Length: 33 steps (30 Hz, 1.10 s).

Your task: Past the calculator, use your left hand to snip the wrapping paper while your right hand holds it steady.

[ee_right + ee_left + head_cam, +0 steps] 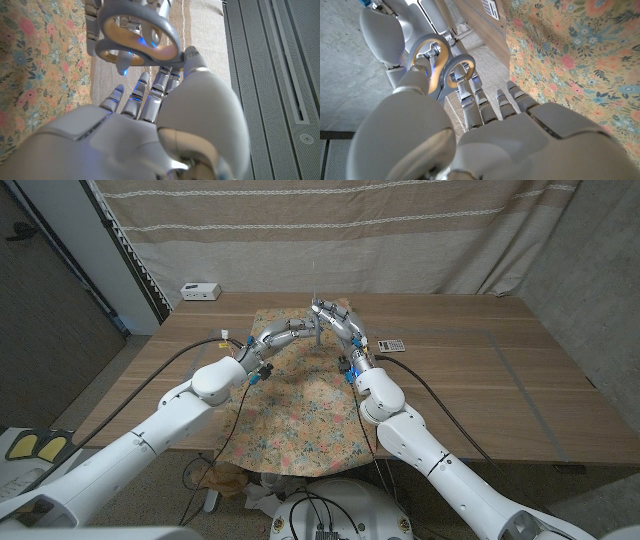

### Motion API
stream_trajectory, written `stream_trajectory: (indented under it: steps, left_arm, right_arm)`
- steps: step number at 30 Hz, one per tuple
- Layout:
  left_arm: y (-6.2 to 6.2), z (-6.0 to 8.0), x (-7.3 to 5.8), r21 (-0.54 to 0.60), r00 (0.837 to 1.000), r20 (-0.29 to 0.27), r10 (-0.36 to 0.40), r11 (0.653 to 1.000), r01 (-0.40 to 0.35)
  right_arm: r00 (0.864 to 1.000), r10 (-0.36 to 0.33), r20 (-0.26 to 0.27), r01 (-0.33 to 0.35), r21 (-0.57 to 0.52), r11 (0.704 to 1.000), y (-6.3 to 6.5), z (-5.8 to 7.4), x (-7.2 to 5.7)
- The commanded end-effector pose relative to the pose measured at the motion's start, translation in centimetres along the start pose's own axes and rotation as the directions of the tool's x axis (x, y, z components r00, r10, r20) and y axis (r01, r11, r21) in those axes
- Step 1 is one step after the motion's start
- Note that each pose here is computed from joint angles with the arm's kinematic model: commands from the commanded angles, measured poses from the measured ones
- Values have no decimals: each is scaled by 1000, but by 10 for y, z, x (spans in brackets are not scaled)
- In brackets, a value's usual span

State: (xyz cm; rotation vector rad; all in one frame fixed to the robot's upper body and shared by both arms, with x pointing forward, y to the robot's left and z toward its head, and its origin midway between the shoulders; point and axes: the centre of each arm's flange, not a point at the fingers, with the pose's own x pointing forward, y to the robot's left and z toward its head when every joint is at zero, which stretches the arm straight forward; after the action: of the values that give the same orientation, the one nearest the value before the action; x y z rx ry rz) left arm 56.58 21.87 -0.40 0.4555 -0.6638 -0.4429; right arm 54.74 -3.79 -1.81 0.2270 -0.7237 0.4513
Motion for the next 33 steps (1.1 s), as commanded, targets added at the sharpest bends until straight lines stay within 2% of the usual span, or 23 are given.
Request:
stream_trajectory:
  steps: [1,16,33]
  left_arm:
    - [-1,2,-1,30,1000,-2,6,1000,-6]
    - [-5,0,0,34,999,3,32,999,-32]
    - [-10,-9,2,-12,1000,11,27,1000,-27]
  right_arm:
    - [1000,8,-11,-8,13,1000,2,-2,-2]
    - [1000,3,-10,-3,10,1000,6,-2,-3]
    - [999,-40,1,40,85,996,7,-2,-2]
